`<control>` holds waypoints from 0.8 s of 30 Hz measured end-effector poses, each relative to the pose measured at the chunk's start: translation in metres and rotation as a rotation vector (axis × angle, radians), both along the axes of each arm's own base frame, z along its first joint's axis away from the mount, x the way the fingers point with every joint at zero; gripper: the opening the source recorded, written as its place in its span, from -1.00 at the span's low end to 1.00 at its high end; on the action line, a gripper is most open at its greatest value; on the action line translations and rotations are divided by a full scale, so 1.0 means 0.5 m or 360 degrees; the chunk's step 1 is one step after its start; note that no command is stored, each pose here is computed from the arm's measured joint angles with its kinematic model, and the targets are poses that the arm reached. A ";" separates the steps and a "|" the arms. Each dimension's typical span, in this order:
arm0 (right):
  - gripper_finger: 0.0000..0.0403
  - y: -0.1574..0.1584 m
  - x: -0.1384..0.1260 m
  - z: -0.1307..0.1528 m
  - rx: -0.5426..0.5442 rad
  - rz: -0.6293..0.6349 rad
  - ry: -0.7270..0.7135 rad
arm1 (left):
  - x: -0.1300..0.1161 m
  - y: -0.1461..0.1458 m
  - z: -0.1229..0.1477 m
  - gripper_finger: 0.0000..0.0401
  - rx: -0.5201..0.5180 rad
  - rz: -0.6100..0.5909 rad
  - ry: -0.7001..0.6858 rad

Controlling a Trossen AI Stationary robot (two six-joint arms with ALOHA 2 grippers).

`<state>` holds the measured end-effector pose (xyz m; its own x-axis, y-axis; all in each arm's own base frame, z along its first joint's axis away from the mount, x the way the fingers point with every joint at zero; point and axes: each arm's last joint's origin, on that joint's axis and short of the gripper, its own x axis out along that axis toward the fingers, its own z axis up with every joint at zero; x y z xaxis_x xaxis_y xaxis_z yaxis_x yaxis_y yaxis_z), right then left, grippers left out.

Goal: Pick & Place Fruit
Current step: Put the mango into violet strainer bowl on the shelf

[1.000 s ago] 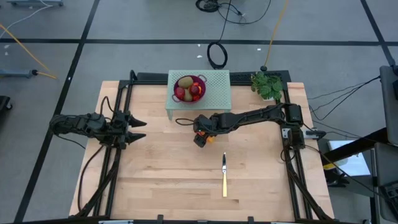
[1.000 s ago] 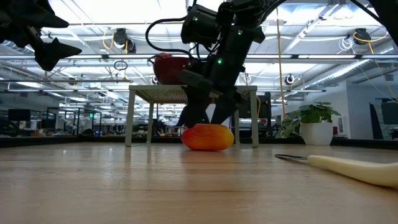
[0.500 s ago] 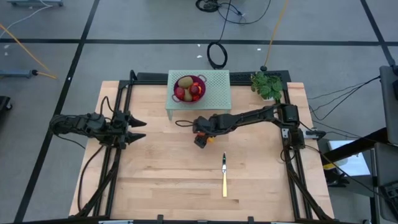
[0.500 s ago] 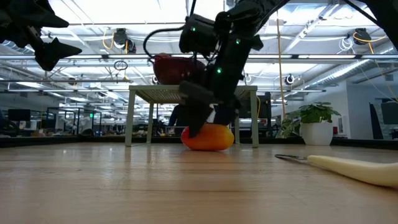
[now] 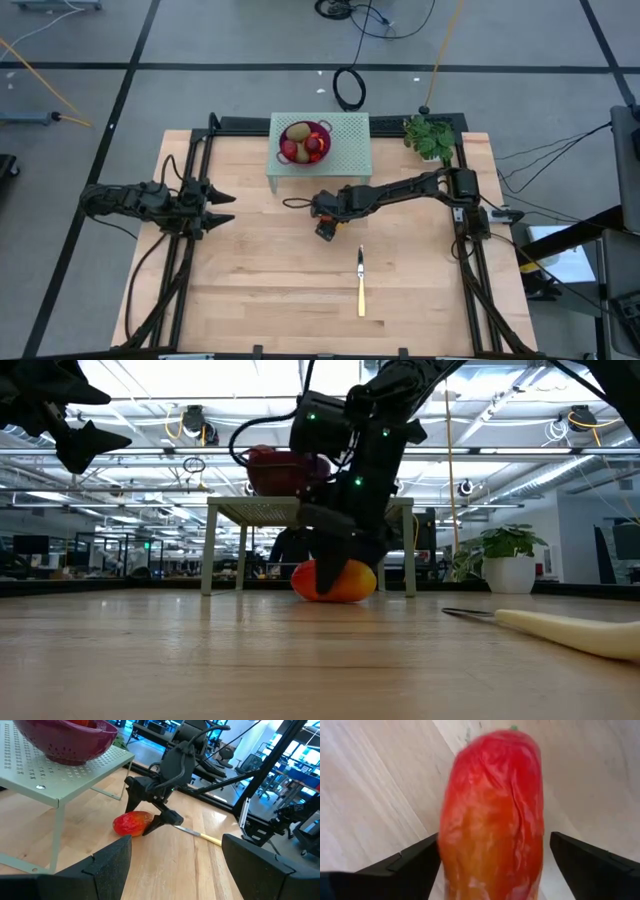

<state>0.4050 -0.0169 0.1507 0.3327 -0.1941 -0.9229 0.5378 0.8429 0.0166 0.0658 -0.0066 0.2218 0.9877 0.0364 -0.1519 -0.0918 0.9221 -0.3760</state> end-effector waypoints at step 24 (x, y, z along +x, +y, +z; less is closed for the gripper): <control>0.14 0.021 -0.006 0.015 0.0014 0.0037 0.0006 | 0.000 0.000 0.000 0.55 0.0000 0.0000 0.0000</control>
